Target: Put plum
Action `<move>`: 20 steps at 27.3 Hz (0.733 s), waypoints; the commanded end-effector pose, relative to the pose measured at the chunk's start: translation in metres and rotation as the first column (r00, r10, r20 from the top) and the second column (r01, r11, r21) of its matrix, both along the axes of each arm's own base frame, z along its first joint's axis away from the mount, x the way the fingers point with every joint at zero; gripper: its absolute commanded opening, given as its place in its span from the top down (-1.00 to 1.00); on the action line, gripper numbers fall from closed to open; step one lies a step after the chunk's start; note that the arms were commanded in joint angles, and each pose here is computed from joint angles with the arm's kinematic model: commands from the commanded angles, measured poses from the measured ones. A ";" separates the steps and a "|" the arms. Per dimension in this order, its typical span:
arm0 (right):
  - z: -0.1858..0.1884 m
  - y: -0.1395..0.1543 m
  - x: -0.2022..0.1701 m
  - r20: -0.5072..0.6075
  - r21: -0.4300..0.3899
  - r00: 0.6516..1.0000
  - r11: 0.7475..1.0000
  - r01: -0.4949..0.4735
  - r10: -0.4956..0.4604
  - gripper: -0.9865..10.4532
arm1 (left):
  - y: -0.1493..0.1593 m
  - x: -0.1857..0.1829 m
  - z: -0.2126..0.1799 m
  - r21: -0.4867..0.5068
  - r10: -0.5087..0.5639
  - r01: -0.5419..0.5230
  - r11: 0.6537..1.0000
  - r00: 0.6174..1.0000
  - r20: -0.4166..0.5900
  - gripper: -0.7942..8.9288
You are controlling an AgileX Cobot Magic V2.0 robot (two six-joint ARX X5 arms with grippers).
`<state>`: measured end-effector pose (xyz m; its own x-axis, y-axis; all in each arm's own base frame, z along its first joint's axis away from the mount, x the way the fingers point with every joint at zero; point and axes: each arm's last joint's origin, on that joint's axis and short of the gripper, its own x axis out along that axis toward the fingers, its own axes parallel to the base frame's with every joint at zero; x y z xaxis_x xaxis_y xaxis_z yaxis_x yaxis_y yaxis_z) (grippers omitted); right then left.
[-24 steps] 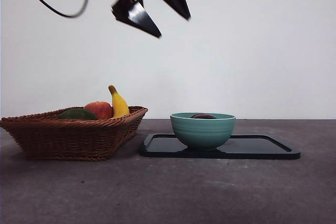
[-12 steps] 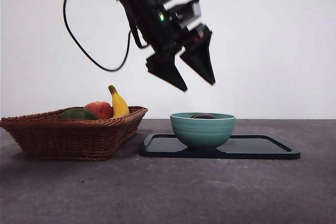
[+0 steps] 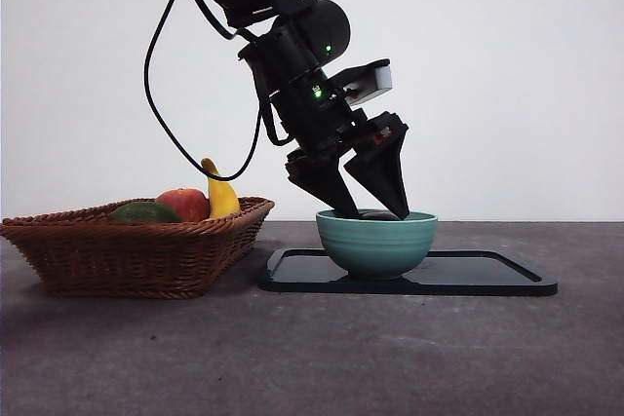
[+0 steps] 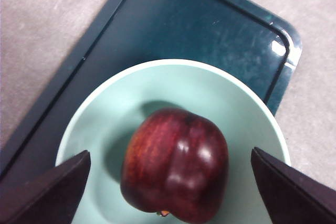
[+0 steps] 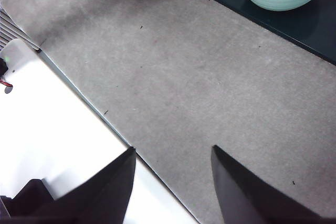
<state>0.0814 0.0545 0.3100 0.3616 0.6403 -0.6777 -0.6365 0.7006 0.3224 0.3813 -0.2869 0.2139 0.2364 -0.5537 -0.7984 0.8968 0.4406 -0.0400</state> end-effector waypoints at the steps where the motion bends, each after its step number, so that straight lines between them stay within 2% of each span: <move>1: 0.002 0.001 0.000 0.009 0.002 1.000 1.000 -0.014 0.014 0.42 | -0.008 0.003 -0.005 0.005 -0.028 0.028 1.000 0.999 0.018 -0.17; 14: 0.002 0.001 0.000 0.009 0.002 1.000 1.000 -0.014 0.014 0.42 | -0.012 0.002 -0.013 0.019 -0.053 0.053 0.998 0.998 0.017 -0.17; 20: 0.002 0.001 0.000 0.009 0.002 1.000 1.000 -0.014 0.014 0.42 | -0.018 -0.002 -0.013 0.022 -0.074 0.073 0.997 0.997 0.018 -0.11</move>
<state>0.0813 0.0545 0.3100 0.3614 0.6402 -0.6779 -0.6367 0.7006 0.3222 0.3763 -0.2967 0.2057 0.2148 -0.5491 -0.8077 0.9171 0.3978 -0.0265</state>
